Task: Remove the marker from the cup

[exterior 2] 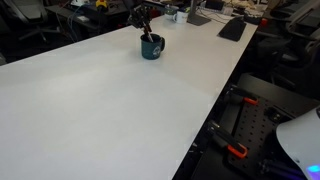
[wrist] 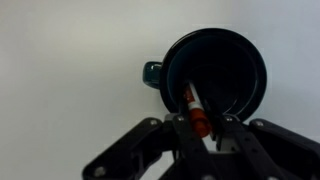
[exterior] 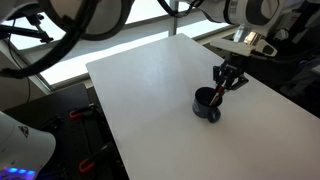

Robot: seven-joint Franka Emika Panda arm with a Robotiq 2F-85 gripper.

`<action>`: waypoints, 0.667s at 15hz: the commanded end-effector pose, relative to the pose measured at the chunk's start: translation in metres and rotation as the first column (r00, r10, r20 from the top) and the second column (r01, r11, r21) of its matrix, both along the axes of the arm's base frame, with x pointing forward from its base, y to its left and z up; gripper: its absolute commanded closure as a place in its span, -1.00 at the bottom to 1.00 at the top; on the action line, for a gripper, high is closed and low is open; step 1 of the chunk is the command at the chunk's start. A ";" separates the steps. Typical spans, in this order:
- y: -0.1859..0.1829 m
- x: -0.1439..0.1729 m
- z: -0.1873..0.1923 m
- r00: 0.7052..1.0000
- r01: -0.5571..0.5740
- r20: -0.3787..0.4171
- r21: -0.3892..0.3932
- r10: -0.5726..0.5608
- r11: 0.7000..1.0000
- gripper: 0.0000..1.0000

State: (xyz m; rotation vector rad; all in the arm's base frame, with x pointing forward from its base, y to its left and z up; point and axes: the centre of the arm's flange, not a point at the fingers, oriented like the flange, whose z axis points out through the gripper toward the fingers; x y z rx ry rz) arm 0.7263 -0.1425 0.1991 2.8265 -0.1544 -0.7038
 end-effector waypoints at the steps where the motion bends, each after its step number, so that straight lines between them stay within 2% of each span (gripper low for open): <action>1: -0.006 -0.003 0.038 0.999 -0.027 0.032 0.025 0.026 0.999 0.89; 10: 0.013 -0.023 0.097 0.989 -0.121 0.098 0.056 0.115 0.991 0.89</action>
